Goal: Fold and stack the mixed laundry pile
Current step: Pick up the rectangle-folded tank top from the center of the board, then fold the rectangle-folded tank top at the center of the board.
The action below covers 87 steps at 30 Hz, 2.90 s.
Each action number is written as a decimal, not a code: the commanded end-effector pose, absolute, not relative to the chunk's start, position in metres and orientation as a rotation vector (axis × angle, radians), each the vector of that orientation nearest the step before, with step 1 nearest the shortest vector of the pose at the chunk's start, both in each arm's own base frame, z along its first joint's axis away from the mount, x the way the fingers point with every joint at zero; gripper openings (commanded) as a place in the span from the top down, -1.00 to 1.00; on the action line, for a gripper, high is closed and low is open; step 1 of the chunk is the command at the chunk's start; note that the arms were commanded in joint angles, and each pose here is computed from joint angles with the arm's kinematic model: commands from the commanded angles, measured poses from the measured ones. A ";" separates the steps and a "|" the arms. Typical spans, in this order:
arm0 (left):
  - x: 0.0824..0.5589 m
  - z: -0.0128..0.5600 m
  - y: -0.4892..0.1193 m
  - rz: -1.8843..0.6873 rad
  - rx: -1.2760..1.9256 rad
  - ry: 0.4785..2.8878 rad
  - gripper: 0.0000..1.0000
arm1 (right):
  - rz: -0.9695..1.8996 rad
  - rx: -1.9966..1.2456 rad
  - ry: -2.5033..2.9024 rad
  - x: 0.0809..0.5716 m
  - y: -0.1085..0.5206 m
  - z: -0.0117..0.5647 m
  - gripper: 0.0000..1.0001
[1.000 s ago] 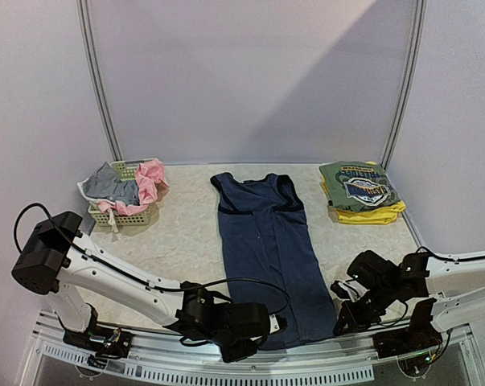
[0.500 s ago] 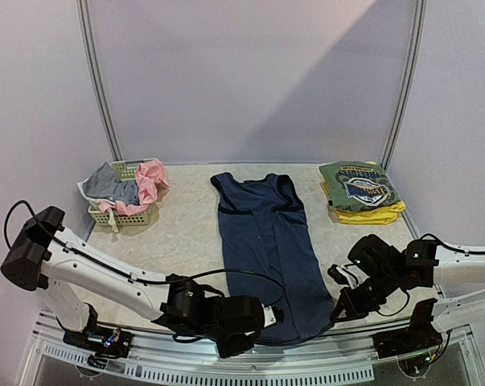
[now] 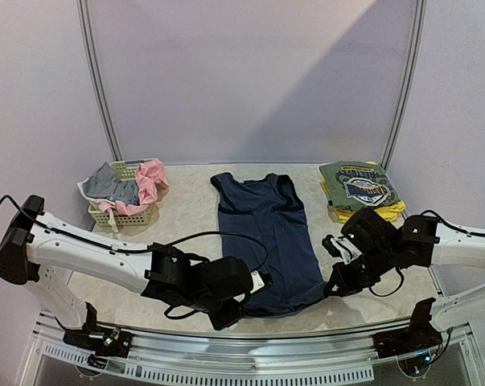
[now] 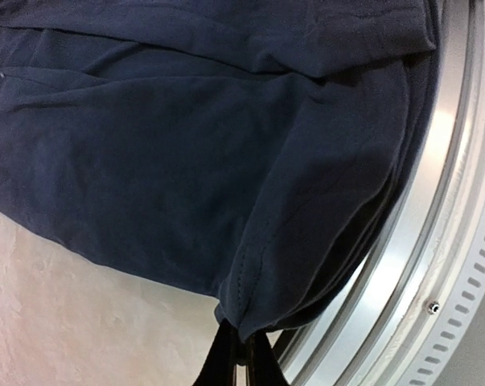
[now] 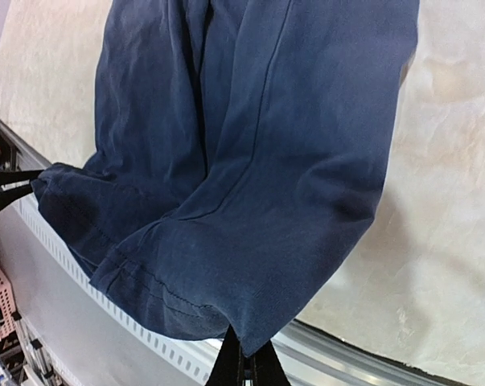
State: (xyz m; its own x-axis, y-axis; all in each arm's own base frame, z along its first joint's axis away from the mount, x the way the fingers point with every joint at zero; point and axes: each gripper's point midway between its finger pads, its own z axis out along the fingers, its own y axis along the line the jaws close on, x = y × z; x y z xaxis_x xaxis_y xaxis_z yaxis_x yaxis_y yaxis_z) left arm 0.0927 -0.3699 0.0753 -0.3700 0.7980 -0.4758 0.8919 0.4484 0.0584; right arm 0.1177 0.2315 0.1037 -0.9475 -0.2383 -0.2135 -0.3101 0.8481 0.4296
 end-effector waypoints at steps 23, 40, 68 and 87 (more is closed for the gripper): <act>0.217 0.122 -0.334 -0.061 1.013 2.362 1.00 | 0.352 -0.225 2.629 0.245 0.264 0.138 1.00; 0.284 0.115 -0.319 0.089 0.858 2.394 1.00 | 0.254 -0.097 2.504 0.328 0.277 0.124 1.00; 0.348 0.067 -0.314 0.183 0.786 2.378 1.00 | 0.180 -0.030 2.559 0.385 0.272 0.074 1.00; 0.393 0.101 -0.308 0.265 0.586 2.247 -0.15 | 0.311 0.164 2.487 0.425 0.271 0.085 -0.21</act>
